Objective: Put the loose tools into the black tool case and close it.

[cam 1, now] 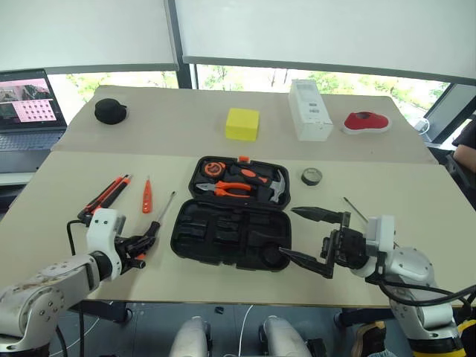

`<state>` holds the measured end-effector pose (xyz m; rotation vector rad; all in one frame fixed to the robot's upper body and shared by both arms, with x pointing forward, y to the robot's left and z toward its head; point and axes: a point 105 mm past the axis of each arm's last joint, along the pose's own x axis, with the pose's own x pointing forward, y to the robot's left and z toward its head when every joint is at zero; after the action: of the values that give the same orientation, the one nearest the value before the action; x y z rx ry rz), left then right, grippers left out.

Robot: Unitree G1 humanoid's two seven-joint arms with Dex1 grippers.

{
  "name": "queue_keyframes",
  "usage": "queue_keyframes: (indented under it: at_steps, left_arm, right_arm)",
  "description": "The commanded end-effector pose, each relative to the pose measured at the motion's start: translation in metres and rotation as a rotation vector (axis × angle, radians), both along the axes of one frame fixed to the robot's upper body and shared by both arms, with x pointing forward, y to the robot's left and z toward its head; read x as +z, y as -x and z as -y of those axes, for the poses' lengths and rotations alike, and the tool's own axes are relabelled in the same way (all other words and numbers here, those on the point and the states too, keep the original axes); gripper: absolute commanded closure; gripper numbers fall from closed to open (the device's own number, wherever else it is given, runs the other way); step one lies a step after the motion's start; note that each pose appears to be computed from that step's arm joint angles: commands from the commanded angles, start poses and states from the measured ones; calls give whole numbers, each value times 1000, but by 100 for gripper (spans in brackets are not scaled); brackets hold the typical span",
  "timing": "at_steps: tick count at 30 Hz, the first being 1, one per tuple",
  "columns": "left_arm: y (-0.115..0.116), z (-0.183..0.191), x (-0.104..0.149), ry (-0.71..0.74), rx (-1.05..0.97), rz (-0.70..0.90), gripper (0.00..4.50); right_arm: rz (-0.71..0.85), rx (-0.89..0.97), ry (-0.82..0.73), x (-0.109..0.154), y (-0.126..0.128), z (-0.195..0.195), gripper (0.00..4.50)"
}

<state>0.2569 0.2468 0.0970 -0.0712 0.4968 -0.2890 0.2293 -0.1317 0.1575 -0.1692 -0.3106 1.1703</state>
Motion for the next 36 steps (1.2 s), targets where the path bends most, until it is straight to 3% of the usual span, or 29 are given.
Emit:
queue_keyframes:
  at_steps: [1,7,11,14,20,36]
  left_arm:
    - [-16,-11,56,-37,-64,323,361]
    - [-31,23,96,-61,-354,582,361]
    - [-36,87,76,-323,-912,552,361]
    - [-47,106,62,-445,-1123,532,361]
    - [-77,117,39,-666,-1287,473,361]
    - [-94,136,26,-723,-1330,468,361]
  right_arm:
    - [49,-67,6,8,3,15,0]
    - [32,-127,32,9,10,30,0]
    - [27,-175,58,13,12,42,0]
    - [24,-186,63,15,13,44,0]
    - [1,-179,58,15,23,34,0]
    - [-67,-177,50,4,35,23,0]
